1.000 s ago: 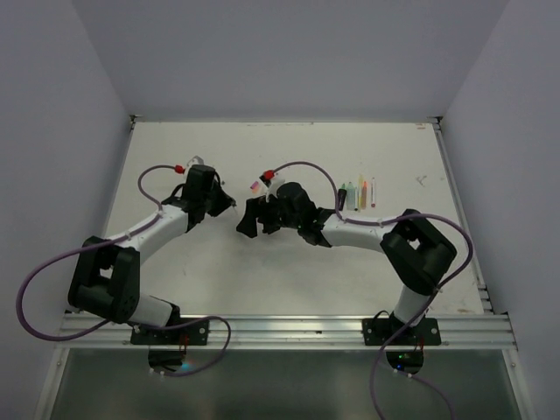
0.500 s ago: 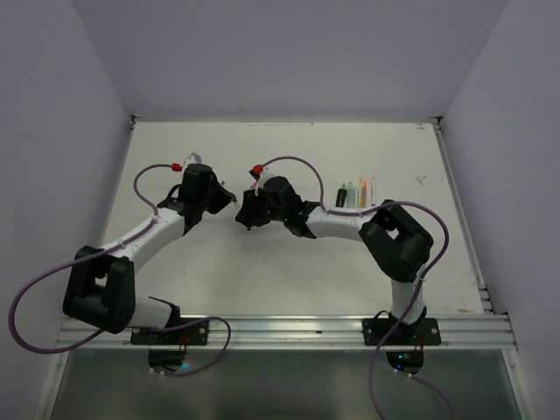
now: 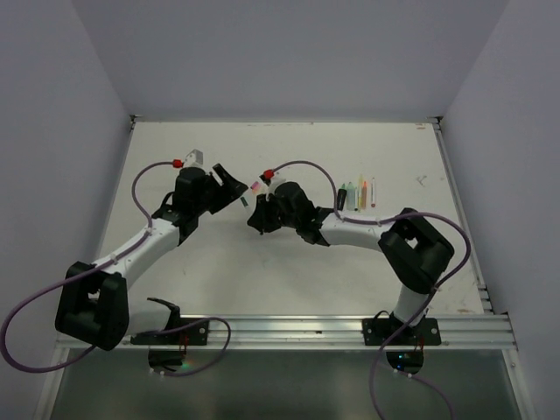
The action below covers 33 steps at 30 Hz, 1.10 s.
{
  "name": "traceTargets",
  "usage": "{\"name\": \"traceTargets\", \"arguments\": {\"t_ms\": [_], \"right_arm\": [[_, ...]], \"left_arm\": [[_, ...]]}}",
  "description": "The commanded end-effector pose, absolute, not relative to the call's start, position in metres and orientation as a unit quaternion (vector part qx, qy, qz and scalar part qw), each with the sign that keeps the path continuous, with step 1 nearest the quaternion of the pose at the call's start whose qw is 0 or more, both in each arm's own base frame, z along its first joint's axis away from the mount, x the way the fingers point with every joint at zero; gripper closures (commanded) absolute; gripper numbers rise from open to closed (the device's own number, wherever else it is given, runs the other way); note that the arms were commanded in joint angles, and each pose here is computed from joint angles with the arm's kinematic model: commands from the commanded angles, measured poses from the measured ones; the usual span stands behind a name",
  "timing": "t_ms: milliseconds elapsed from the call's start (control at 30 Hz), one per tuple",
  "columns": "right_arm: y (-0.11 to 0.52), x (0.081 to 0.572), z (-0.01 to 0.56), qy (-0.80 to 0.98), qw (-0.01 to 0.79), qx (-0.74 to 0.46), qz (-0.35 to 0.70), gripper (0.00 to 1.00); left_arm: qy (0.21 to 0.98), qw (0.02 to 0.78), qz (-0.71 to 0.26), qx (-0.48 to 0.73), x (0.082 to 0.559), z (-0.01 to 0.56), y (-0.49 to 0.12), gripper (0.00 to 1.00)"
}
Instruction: Open the pen caps
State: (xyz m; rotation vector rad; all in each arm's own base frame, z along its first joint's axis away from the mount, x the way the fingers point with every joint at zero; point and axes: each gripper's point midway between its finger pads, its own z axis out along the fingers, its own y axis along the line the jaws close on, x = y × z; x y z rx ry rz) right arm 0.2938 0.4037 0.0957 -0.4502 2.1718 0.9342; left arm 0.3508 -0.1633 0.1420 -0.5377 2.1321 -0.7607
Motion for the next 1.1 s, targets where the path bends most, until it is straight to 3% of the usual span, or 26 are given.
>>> {"name": "traceTargets", "arguments": {"t_ms": [0,333,900,1067], "right_arm": [[0.396,0.297,0.134,0.814,0.413,-0.178,0.368,1.00],[0.393,0.293,0.147,0.794,0.434,-0.190,0.382,1.00],[0.388,0.293,0.162,0.780,0.456,-0.180,0.389,1.00],[0.388,0.293,0.159,0.781,0.456,-0.180,0.387,1.00]], "left_arm": [[0.811,0.433,-0.360,-0.159,0.352,0.174,-0.182,0.25],[0.804,0.408,-0.415,-0.121,0.346,0.179,-0.205,0.49],[0.824,0.382,-0.397,-0.131,0.346,0.153,-0.208,0.51],[0.819,0.384,-0.408,-0.123,0.344,0.159,-0.217,0.63]]}}
